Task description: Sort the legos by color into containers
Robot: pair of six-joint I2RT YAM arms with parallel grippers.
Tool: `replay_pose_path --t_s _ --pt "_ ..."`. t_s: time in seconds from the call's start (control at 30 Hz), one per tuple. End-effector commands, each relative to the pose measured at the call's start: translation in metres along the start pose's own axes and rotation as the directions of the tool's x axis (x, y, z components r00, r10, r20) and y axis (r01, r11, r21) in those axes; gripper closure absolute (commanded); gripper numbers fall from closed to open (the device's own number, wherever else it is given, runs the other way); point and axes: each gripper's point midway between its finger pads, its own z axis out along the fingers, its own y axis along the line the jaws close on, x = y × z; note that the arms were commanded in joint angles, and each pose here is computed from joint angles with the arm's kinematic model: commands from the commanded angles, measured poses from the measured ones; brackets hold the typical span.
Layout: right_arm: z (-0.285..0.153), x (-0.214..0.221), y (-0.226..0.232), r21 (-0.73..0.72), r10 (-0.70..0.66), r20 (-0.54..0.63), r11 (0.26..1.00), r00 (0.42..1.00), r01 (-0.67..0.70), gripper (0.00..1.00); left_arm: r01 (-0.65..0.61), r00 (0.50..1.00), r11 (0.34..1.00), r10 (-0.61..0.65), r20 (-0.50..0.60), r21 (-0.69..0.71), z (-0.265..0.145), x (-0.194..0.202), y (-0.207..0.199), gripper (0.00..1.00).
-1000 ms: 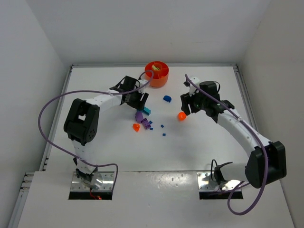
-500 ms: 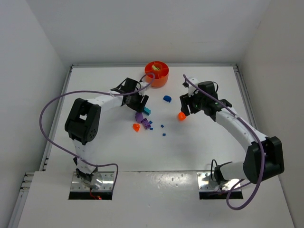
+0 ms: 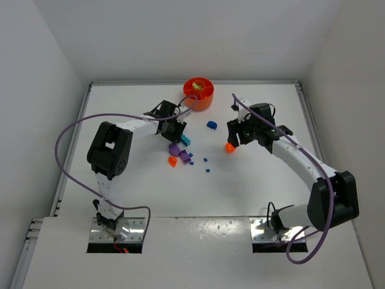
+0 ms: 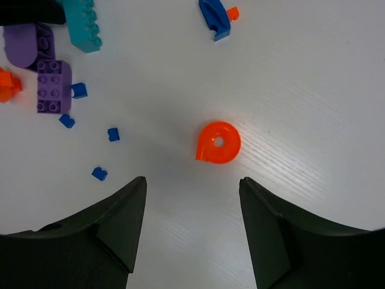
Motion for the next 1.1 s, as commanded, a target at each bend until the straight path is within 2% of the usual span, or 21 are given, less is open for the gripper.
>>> replay_pose_path --t_s 0.0,0.13,0.27,0.53,0.73,0.93,1.07 --pt "-0.003 -0.027 0.011 -0.061 0.051 0.073 0.997 0.996 -0.046 0.37 -0.029 0.997 0.999 0.028 0.073 0.022 -0.013 -0.028 -0.007 0.68" --pt "0.002 -0.025 0.021 -0.122 0.081 0.060 0.990 0.995 -0.073 0.35 -0.052 0.989 0.998 0.048 0.138 0.032 -0.033 -0.037 -0.012 0.71" --pt "0.005 -0.029 0.020 -0.122 0.081 0.059 0.990 0.995 -0.074 0.35 -0.062 0.978 0.998 0.059 0.199 0.012 -0.054 -0.053 -0.012 0.71" --pt "0.007 -0.024 0.009 -0.069 0.099 0.049 0.993 0.994 -0.096 0.35 0.004 0.932 0.999 -0.019 0.363 0.042 -0.085 -0.129 -0.014 0.71" --pt "0.006 -0.019 0.006 -0.062 0.106 0.049 0.993 0.993 -0.103 0.35 0.052 0.925 0.996 -0.076 0.372 0.073 -0.057 -0.158 -0.010 0.68" --pt "0.007 -0.014 0.003 -0.056 0.114 0.041 0.992 0.993 -0.111 0.35 0.045 0.906 0.996 -0.075 0.416 0.081 -0.046 -0.194 -0.005 0.68" --pt "0.006 -0.014 -0.001 -0.049 0.120 0.042 0.992 0.992 -0.118 0.35 0.080 0.899 0.994 -0.102 0.427 0.069 -0.036 -0.208 0.010 0.67"
